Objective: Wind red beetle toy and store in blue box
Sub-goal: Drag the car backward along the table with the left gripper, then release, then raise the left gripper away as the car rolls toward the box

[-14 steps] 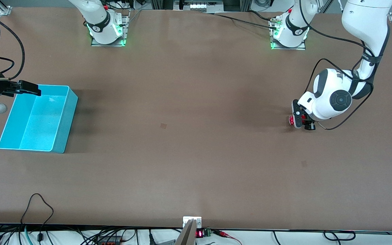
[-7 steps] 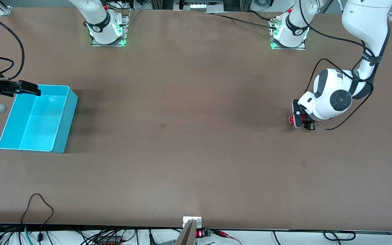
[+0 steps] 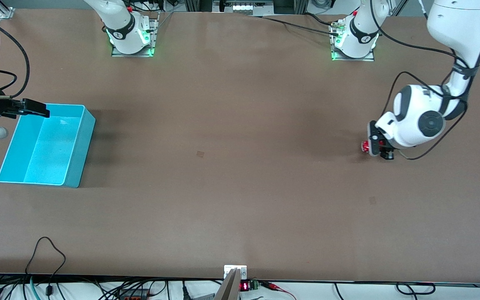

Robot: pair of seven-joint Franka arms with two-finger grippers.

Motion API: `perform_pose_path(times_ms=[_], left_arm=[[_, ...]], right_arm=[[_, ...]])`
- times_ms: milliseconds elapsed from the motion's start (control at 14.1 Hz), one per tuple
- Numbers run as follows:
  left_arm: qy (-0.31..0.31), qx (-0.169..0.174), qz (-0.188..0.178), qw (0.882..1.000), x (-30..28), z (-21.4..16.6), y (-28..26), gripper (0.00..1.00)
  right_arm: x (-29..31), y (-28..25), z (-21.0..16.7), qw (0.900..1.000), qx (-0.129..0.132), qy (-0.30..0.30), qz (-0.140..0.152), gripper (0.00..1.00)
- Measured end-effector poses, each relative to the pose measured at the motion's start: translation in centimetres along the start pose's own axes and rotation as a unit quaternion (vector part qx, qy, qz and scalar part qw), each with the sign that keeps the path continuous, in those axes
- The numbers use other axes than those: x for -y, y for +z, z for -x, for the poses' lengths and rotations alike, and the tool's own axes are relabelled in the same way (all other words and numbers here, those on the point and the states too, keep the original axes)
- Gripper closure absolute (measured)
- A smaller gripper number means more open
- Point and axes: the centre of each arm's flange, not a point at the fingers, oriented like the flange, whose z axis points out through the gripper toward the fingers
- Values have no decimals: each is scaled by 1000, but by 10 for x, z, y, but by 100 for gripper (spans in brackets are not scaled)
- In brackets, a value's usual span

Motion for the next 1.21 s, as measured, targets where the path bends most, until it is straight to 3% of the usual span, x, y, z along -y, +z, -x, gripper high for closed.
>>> perform_pose_path(times_ms=[284,782,1067,1209], left_arm=[[-8,-9,-6,1000,2,69,4,60],[-13,-10,-7,1000,3,78,4,58],[-27,-8,-30,999,8,95,-6,24],[-22,-8,-33,999,12,86,-25,5]], right_arm=[[-1,1,0,1000,1,-4,0,0],[-2,2,-1,1000,2,-4,0,0],[-2,4,-2,1000,3,-4,0,0],[-2,4,-2,1000,3,-4,0,0]])
